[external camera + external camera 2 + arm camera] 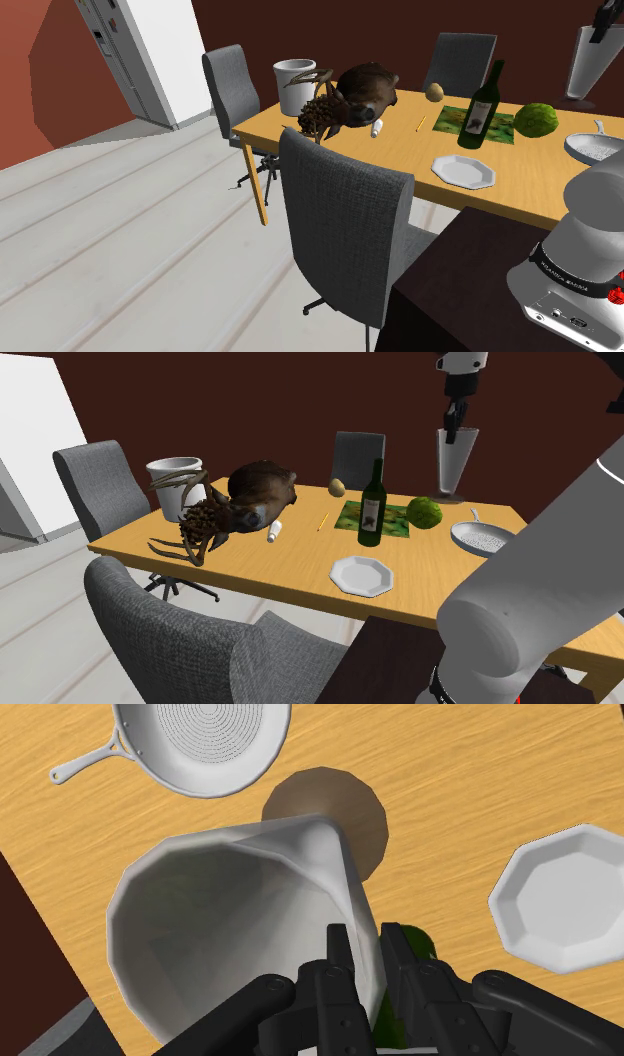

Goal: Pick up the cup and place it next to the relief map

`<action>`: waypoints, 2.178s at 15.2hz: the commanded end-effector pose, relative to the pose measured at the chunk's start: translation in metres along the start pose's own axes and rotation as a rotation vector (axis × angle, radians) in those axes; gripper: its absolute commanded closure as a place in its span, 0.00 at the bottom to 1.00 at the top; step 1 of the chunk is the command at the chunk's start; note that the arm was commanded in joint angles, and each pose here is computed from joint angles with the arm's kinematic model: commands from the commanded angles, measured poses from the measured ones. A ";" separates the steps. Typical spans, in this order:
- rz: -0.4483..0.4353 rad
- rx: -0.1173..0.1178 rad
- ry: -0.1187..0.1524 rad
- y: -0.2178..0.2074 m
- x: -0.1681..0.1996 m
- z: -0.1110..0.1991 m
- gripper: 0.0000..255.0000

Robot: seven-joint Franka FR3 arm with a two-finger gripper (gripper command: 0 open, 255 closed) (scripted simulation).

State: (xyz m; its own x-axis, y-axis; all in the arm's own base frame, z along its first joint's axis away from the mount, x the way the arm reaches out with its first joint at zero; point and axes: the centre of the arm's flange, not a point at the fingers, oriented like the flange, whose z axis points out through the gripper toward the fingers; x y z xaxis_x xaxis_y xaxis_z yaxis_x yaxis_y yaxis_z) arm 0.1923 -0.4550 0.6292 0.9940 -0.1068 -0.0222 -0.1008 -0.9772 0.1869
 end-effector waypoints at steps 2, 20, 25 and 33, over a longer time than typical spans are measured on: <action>0.000 -0.001 0.001 -0.002 0.001 0.016 1.00; 0.000 -0.001 0.001 -0.020 0.003 0.109 1.00; 0.000 -0.001 0.001 -0.025 0.004 0.135 1.00; 0.000 -0.001 0.001 -0.033 0.005 0.176 1.00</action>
State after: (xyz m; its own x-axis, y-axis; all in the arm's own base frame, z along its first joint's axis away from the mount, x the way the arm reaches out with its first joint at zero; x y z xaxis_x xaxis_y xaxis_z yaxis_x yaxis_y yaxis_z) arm 0.1925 -0.4567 0.4554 0.9940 -0.1069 -0.0222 -0.1009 -0.9772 0.1867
